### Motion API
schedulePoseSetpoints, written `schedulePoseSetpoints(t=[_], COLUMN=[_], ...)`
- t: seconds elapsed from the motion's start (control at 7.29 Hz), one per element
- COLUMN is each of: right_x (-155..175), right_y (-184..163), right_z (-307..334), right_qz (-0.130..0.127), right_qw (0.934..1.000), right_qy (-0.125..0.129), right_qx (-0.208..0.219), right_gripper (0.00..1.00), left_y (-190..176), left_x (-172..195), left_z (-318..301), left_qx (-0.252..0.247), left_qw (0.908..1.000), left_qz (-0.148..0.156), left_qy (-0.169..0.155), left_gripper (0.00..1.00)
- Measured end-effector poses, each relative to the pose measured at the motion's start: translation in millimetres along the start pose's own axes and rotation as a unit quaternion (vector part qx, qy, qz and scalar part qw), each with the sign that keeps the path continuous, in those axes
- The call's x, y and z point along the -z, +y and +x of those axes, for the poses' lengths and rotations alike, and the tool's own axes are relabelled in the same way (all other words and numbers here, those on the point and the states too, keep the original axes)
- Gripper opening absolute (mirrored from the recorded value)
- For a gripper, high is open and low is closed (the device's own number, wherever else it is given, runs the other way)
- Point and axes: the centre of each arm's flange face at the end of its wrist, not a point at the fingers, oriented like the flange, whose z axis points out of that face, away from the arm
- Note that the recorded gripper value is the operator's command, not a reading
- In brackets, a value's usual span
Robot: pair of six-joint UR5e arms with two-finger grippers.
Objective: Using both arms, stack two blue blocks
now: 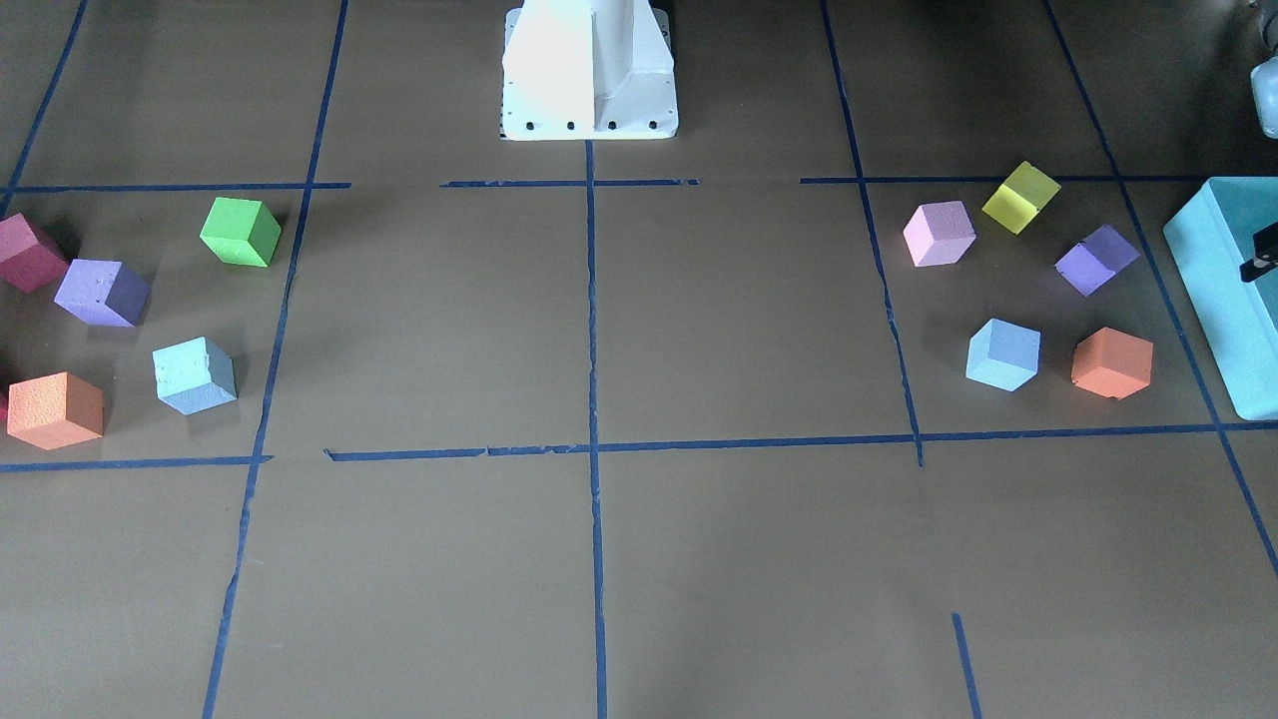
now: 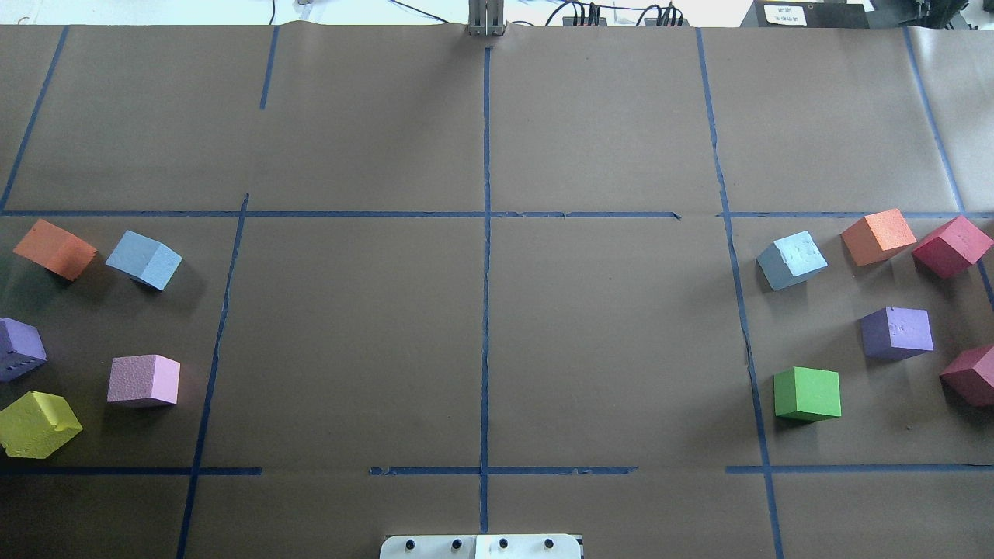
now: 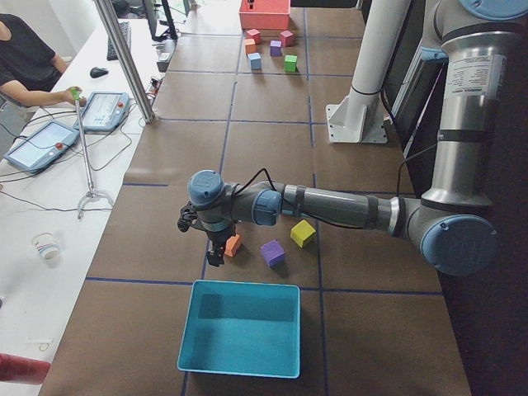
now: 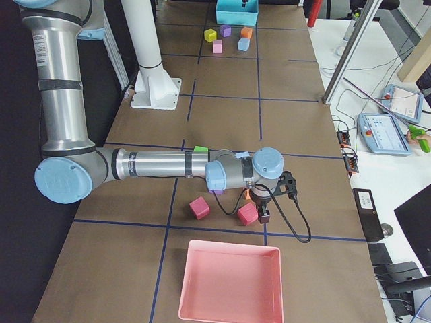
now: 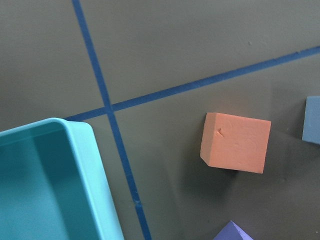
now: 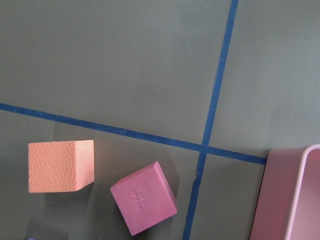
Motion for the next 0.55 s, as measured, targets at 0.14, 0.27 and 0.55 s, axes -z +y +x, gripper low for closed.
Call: schedulePoseSetpoints(t=[0.14,0.27,0.55], right_x=[1.3,-0.3,-3.8], right_y=[3.2,5.9,9.3], right_z=[3.7,6.3,9.6], right_qz=[0.000,-0.002,-0.005], right_qw=[1.0000,1.0000,0.9999], right_qy=[0.002,0.004,0.005], right_qx=[-0.004,-0.007,-0.011], right_gripper=[1.00,1.00,1.00], left_y=[-1.4,-3.3,-4.0], left_x=[11.2,20.2,23.8], left_z=[-1.3,2.3,4.4], left_qx=[0.004,0.002,0.002], left_qw=[1.0000,0.9999,0.9998], left_qz=[0.008,0.016,0.019], left_qy=[-0.002,-0.005,-0.006], left_gripper=[1.00,1.00,1.00])
